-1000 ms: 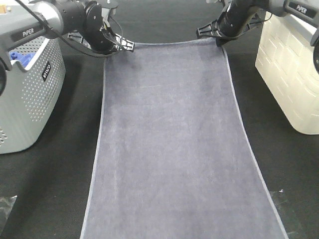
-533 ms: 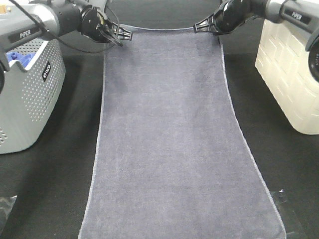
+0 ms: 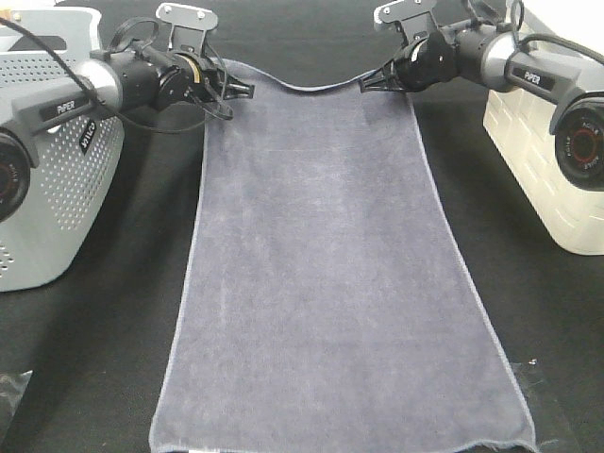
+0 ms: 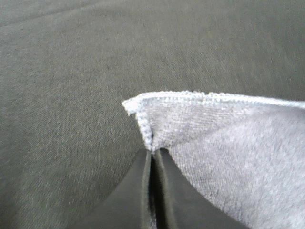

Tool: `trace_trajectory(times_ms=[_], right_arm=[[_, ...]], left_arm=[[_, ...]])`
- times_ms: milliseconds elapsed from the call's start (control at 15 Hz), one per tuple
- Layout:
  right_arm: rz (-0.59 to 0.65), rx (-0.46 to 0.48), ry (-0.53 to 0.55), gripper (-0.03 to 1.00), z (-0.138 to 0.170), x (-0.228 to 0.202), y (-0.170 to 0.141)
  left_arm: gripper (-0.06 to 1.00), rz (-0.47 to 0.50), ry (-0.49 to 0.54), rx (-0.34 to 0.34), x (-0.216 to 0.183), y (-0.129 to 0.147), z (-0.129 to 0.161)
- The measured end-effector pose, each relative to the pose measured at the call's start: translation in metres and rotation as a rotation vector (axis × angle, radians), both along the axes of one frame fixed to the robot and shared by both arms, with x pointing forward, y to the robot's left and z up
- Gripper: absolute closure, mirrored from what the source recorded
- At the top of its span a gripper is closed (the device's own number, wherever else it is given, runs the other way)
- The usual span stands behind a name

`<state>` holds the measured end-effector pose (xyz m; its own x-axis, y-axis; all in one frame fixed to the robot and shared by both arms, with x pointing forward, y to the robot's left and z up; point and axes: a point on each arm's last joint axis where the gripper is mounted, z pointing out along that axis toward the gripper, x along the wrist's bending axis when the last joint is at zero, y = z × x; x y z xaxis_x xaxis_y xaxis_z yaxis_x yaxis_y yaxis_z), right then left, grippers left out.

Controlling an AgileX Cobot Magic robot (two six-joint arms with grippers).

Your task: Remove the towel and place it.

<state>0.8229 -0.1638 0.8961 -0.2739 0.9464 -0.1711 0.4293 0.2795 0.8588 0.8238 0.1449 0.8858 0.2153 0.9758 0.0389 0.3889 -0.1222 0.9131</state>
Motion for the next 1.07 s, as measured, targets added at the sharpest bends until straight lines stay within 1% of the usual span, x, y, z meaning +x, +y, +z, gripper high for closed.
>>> trace_trajectory(times_ms=[133,200,267,333,533,667,800,867,933,1000,1067], right_arm=[[0.009,0.014,-0.050,0.97,0.001,0.002,0.001],[0.014,0.021,-0.078,0.97,0.002,0.003,0.002],[0.019,0.030,-0.106,0.97,0.003,0.004,0.002],[0.019,0.030,-0.106,0.97,0.003,0.004,0.002],[0.030,0.013,-0.129,0.96,-0.005,0.006,0.001],[0.025,0.022,-0.147,0.90,-0.015,0.008,-0.005],[0.012,0.052,-0.162,0.82,-0.020,0.010,-0.009],[0.013,0.054,-0.167,0.78,-0.024,0.010,-0.009],[0.013,0.058,-0.165,0.70,-0.029,0.010,-0.009],[0.011,0.053,-0.145,0.63,-0.037,0.010,-0.009],[0.009,0.048,-0.123,0.48,-0.043,0.009,-0.010]], left_arm=[[0.94,-0.012,-0.057,-0.039,0.004,0.004,0.005],[0.94,-0.013,-0.072,-0.048,0.005,0.007,0.006],[0.94,-0.009,-0.068,-0.049,0.006,0.010,0.001],[0.94,-0.009,-0.068,-0.049,0.006,0.010,0.001],[0.94,-0.007,-0.040,-0.043,0.005,0.011,-0.017],[0.94,-0.008,-0.029,-0.041,0.005,0.011,-0.025],[0.89,-0.007,-0.018,-0.038,0.005,0.012,-0.031],[0.84,-0.007,-0.014,-0.037,0.004,0.012,-0.034],[0.72,-0.007,-0.011,-0.036,0.004,0.012,-0.036],[0.62,-0.007,-0.011,-0.036,0.004,0.012,-0.036],[0.48,-0.007,-0.011,-0.036,0.004,0.012,-0.036]])
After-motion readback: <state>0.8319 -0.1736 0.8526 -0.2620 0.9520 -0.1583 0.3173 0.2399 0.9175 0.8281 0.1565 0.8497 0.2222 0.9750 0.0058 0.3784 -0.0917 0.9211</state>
